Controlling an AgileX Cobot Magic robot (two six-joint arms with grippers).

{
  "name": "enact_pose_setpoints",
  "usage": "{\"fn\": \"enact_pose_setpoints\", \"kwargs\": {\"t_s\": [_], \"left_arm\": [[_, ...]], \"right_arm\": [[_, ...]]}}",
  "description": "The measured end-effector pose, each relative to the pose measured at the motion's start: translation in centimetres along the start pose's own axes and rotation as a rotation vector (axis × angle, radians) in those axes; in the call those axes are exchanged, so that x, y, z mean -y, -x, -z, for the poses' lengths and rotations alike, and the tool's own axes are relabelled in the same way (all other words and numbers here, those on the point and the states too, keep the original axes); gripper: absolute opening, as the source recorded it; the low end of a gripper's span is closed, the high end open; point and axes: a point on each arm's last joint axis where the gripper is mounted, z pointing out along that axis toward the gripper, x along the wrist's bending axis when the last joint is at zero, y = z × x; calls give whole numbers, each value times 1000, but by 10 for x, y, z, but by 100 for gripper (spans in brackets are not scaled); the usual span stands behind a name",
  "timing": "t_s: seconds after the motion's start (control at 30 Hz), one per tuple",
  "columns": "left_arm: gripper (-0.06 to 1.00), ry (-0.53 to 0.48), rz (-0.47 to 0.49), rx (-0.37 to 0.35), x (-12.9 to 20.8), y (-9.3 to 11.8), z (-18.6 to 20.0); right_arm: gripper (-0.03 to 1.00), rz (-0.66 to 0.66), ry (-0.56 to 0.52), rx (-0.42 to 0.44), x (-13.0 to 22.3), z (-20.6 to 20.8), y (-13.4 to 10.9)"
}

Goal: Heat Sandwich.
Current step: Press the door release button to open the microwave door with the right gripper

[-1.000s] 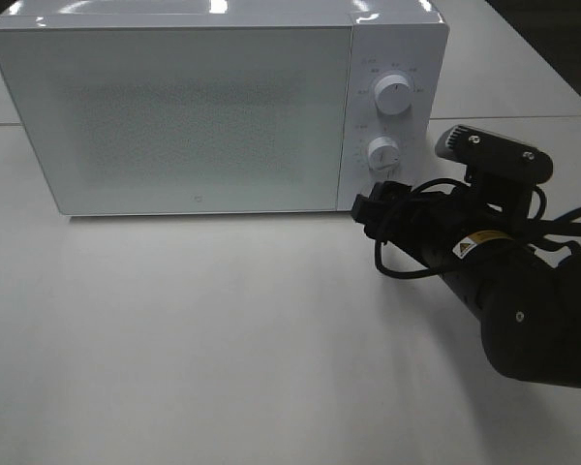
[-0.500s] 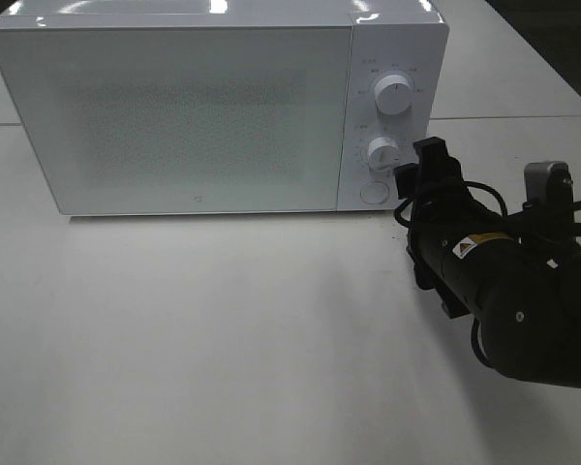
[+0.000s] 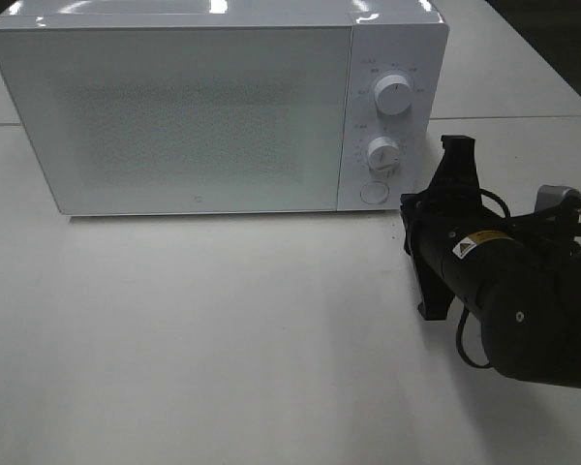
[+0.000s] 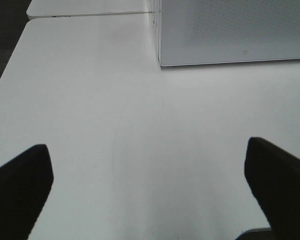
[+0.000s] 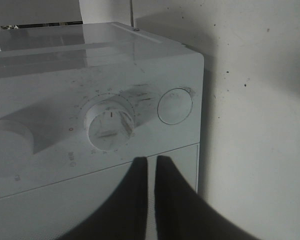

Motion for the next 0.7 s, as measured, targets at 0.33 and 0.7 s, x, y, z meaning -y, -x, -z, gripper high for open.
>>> {"fn": "enact_pose_setpoints", "kwargs": {"t_s": [0.33, 0.7], "left_arm": [[99, 0, 0, 0, 0, 0, 0], [99, 0, 0, 0, 0, 0, 0]], "right_arm": [[1, -4, 1, 0, 0, 0, 0], [1, -2, -32, 99, 2, -16, -6]]}}
